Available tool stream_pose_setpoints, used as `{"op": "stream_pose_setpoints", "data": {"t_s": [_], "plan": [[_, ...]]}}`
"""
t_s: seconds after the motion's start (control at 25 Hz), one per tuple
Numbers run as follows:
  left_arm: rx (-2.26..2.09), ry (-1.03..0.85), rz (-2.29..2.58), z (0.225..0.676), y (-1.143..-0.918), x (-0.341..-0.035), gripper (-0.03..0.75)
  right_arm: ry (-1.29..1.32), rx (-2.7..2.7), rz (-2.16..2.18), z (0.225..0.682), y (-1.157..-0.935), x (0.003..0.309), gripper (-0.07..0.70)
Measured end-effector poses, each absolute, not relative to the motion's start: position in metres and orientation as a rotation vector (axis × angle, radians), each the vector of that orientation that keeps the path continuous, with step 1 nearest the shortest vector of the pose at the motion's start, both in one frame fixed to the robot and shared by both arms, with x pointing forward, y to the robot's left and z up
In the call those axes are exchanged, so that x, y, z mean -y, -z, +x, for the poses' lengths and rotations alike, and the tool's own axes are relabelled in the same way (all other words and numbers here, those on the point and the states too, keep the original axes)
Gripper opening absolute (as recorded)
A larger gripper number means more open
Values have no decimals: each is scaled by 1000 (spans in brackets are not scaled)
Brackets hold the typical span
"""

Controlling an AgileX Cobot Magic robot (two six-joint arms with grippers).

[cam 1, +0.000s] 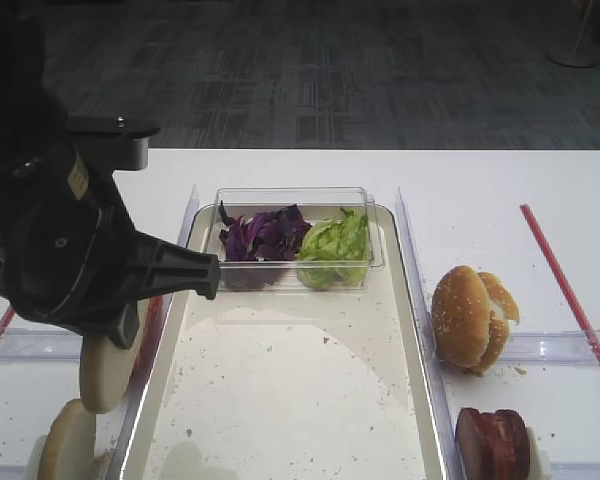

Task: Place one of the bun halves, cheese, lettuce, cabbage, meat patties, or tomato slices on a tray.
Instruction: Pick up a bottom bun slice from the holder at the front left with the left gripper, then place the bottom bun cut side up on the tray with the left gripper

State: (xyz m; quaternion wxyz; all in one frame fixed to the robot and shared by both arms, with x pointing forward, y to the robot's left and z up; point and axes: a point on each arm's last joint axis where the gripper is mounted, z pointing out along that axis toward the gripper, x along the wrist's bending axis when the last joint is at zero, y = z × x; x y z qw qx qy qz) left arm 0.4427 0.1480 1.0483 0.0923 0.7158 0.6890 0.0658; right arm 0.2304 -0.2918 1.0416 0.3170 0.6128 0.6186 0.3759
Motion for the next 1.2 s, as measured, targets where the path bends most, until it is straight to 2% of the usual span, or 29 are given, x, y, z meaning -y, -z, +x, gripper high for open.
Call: {"op": "stream_pose_setpoints", "data": {"t_s": [0.32, 0.56, 0.8, 1.2], "plan": [[-2041, -160, 2087, 460, -1047, -164, 41, -990, -1628, 1613, 230, -1042, 292, 364], [-2038, -134, 2112, 473, -1039, -162, 41, -990, -1628, 1613, 230, -1042, 292, 364], [-1992, -116, 2114, 480, -1044, -157, 41, -990, -1628, 1613, 230, -1042, 292, 364], [-1692, 207, 2113, 473, -1050, -129, 41, -990, -1628, 1613, 230, -1042, 292, 364]]}}
